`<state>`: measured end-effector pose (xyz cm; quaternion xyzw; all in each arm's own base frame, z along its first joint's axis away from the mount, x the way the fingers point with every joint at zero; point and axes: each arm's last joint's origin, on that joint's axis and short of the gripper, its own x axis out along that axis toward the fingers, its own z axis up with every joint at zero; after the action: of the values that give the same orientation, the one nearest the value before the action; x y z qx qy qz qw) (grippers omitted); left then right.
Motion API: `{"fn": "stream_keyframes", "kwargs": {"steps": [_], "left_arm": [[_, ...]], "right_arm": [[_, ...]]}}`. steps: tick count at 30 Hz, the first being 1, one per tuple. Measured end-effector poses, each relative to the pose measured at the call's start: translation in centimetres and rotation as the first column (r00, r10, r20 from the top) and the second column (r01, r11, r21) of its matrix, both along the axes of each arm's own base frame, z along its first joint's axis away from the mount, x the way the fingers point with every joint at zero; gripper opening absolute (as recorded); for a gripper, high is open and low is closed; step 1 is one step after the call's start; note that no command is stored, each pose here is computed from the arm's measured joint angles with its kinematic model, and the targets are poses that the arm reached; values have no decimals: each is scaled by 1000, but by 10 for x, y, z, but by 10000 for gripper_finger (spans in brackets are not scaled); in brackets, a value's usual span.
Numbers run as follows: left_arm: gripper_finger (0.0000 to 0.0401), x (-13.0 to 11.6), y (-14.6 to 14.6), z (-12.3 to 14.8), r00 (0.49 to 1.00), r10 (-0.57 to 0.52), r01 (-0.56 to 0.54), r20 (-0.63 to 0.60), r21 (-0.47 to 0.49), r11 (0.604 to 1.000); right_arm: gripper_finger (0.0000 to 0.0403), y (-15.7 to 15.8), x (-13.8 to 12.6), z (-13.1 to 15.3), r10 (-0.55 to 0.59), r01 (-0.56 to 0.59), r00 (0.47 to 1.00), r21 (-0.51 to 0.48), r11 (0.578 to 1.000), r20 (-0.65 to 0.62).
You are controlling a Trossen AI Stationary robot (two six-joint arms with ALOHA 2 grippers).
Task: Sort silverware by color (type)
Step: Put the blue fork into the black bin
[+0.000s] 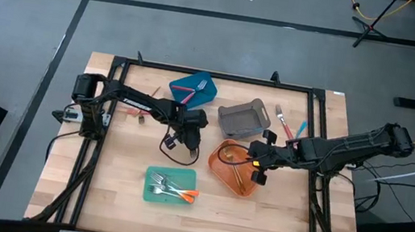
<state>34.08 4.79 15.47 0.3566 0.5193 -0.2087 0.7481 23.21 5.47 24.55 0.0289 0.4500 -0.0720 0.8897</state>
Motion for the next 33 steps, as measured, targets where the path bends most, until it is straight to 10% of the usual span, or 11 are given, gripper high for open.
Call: {"fn": "stream_keyframes", "kwargs": {"steps": [33], "left_arm": [[54,4,1,-21,997,-56,54,-45,-51,997]], "right_arm": [[69,0,0,0,-1,1,1000,1,1000,3]]}}
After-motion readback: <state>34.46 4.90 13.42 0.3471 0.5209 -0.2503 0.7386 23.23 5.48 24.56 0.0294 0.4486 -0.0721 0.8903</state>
